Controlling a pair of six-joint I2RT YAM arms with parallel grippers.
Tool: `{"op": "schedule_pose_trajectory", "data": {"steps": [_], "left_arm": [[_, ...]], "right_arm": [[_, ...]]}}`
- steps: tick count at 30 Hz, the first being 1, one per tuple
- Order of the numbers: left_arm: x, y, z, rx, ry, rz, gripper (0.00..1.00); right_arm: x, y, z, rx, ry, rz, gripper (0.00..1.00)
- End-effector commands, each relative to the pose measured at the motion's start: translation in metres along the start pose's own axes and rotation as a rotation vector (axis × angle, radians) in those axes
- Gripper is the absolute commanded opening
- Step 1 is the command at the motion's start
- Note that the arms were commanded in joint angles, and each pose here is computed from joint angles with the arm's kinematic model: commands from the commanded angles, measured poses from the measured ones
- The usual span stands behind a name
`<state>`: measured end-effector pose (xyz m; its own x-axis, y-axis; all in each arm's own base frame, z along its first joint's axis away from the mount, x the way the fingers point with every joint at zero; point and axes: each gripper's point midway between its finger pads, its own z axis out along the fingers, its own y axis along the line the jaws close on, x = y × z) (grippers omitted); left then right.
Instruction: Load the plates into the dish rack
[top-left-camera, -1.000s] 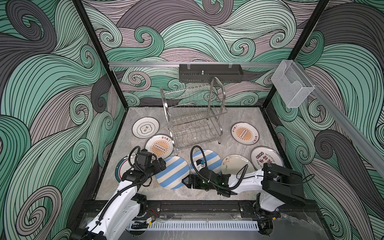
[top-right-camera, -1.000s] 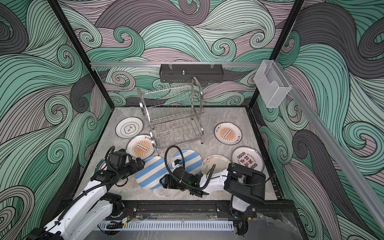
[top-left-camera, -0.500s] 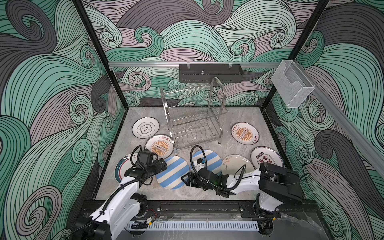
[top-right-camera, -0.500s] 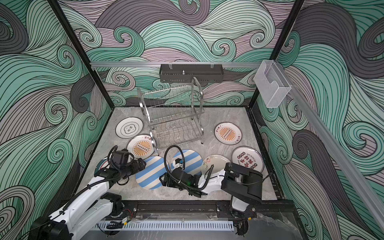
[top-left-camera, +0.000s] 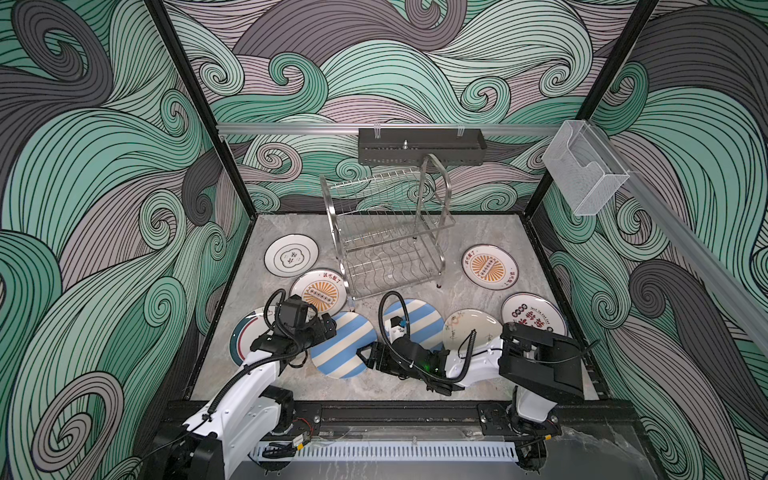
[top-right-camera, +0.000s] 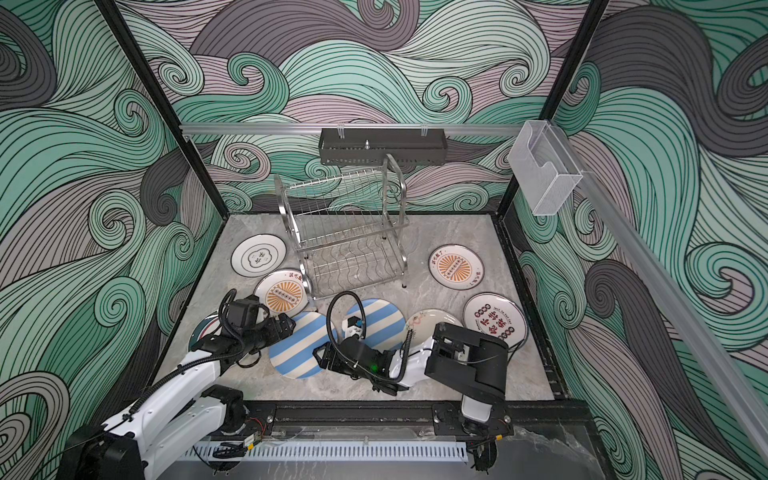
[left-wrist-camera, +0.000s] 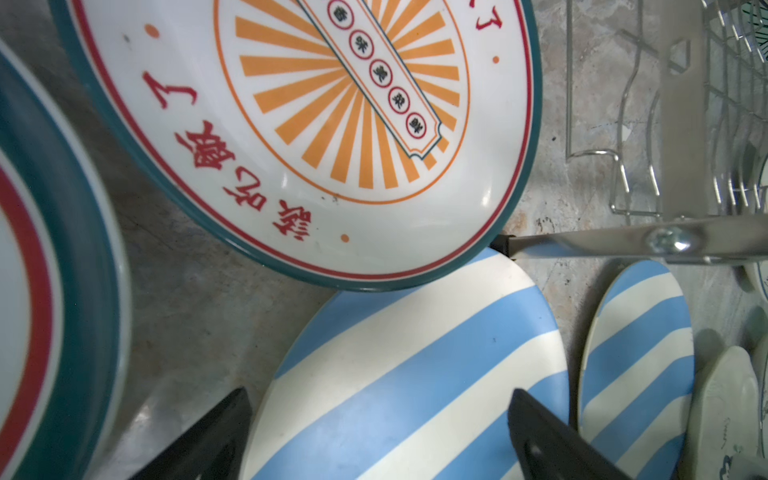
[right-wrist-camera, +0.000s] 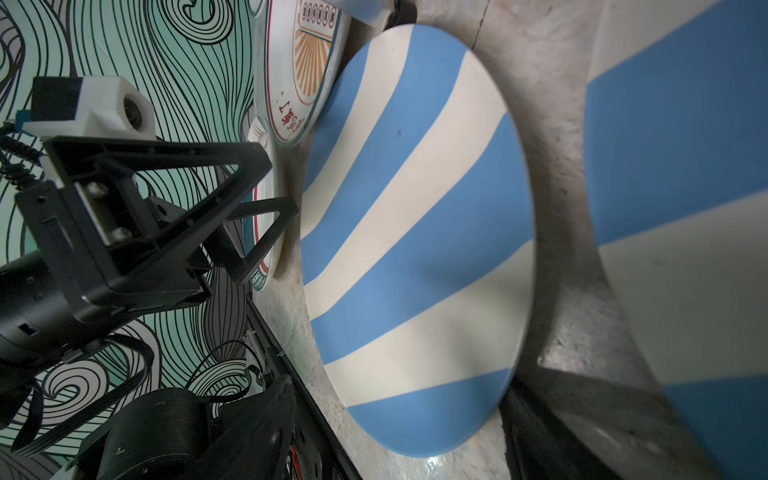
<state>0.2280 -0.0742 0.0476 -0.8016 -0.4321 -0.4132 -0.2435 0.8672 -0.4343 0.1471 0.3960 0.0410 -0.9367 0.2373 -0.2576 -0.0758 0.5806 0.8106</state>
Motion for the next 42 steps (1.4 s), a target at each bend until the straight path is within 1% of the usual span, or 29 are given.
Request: {"op": "schedule_pose_trajectory", "data": {"steps": [1, 4, 15, 17, 19, 24, 26, 32, 37, 42], "left_arm": [[-0.002, -0.004, 0.000, 0.022, -0.011, 0.009, 0.98], [0.001, -0.003, 0.002, 0.014, 0.007, 0.011, 0.99], [0.004, -0.007, 0.008, 0.010, 0.046, 0.023, 0.99], [0.005, -0.006, 0.008, 0.010, 0.049, 0.018, 0.99], [0.006, -0.007, 0.009, 0.018, 0.053, 0.015, 0.99], [0.013, -0.011, 0.009, 0.041, 0.076, 0.018, 0.99], [0.016, -0.011, 0.008, 0.046, 0.083, 0.022, 0.99], [0.016, -0.011, 0.001, 0.052, 0.070, 0.020, 0.99], [0.016, -0.010, -0.002, 0.049, 0.063, 0.010, 0.99], [0.019, -0.011, -0.005, 0.061, 0.070, -0.004, 0.98]], "right_arm": [[0.010, -0.048, -0.001, 0.134, 0.010, 0.021, 0.75], [0.011, -0.049, 0.001, 0.122, 0.008, 0.028, 0.72], [0.012, -0.048, 0.003, 0.115, 0.014, 0.021, 0.69], [0.013, -0.046, 0.005, 0.109, 0.024, 0.021, 0.65], [0.017, -0.043, 0.009, 0.097, 0.040, 0.023, 0.63], [0.019, -0.043, 0.014, 0.077, 0.034, 0.040, 0.54], [0.020, -0.043, 0.015, 0.067, 0.034, 0.046, 0.48], [0.016, -0.036, 0.010, 0.044, 0.015, 0.053, 0.40], [0.011, -0.032, 0.000, 0.060, -0.005, 0.021, 0.35], [0.002, -0.026, -0.010, 0.081, -0.036, -0.050, 0.23]]}}
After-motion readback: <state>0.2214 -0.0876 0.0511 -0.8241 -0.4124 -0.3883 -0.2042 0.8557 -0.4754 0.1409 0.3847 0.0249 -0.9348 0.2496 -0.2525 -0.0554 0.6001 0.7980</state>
